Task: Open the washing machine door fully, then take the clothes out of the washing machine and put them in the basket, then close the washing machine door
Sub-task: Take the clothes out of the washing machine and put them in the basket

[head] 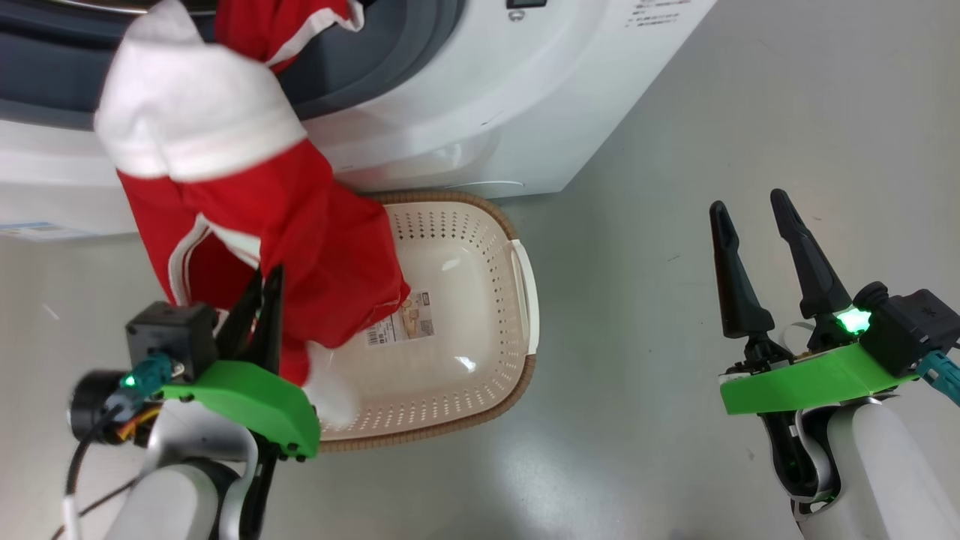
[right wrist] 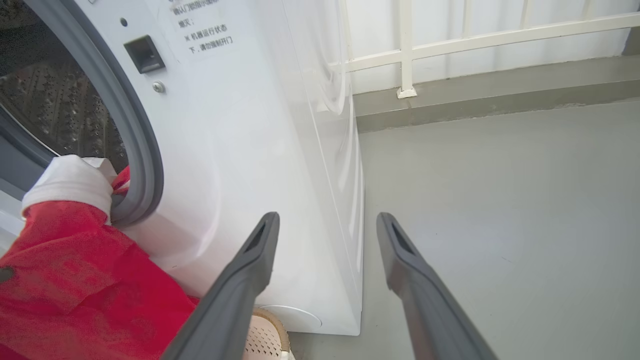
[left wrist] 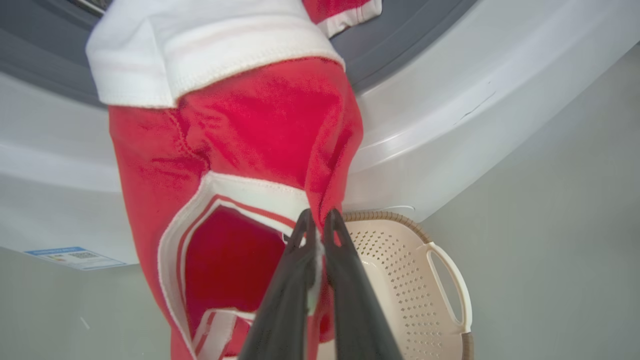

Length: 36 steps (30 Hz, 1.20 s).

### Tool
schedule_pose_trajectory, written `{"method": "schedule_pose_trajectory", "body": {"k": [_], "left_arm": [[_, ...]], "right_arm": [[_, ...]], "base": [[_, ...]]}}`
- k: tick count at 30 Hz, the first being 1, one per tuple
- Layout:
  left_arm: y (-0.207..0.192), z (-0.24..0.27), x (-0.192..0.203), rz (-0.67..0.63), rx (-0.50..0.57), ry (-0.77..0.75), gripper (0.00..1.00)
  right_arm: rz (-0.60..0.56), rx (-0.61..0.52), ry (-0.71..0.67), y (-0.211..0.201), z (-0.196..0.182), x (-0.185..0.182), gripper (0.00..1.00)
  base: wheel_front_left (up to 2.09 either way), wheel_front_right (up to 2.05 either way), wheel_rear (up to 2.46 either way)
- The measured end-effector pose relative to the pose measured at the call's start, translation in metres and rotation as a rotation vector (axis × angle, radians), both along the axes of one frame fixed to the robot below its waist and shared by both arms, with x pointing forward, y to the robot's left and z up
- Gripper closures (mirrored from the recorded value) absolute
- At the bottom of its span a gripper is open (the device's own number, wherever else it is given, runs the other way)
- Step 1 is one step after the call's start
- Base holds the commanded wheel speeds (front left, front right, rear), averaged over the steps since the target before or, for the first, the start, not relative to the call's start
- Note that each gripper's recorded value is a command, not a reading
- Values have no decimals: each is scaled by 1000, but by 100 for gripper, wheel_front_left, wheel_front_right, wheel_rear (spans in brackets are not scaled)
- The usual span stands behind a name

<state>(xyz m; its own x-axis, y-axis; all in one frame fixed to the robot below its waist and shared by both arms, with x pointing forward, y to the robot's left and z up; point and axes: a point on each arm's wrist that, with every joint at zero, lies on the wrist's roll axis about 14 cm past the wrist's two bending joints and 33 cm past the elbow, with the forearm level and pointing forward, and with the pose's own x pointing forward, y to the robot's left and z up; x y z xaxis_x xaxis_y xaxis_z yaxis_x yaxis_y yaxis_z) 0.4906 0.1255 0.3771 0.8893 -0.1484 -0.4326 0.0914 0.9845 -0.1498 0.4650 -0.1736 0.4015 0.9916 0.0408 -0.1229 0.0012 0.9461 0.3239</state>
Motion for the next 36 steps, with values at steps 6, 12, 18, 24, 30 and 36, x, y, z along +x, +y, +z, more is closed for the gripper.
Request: {"method": "schedule_pose_trajectory", "body": {"k": [6,12,18,24,30,36], "left_arm": [[-5,-51,-19,-7,-17,159,100],[-14,-87,-35,-13,-39,285,100],[-16,-122,-47,-40,0,399,100],[-25,-151,-64,-62,-10,532,100],[-37,-166,-68,-77,-32,599,100],[-38,-179,-78,-75,-21,666,100]], "right_arm": [[-12,-8,6,-5,-1,-2,0],[-18,-12,11,-8,-2,-3,0],[-17,-9,17,-7,-4,-4,0],[-22,-9,22,-9,-6,-4,0],[-12,-10,11,-7,-4,1,0],[-16,-13,19,-9,-6,-1,0]], "base": [[0,0,0],[0,0,0],[0,0,0],[0,0,0],[0,0,0],[0,0,0]]}}
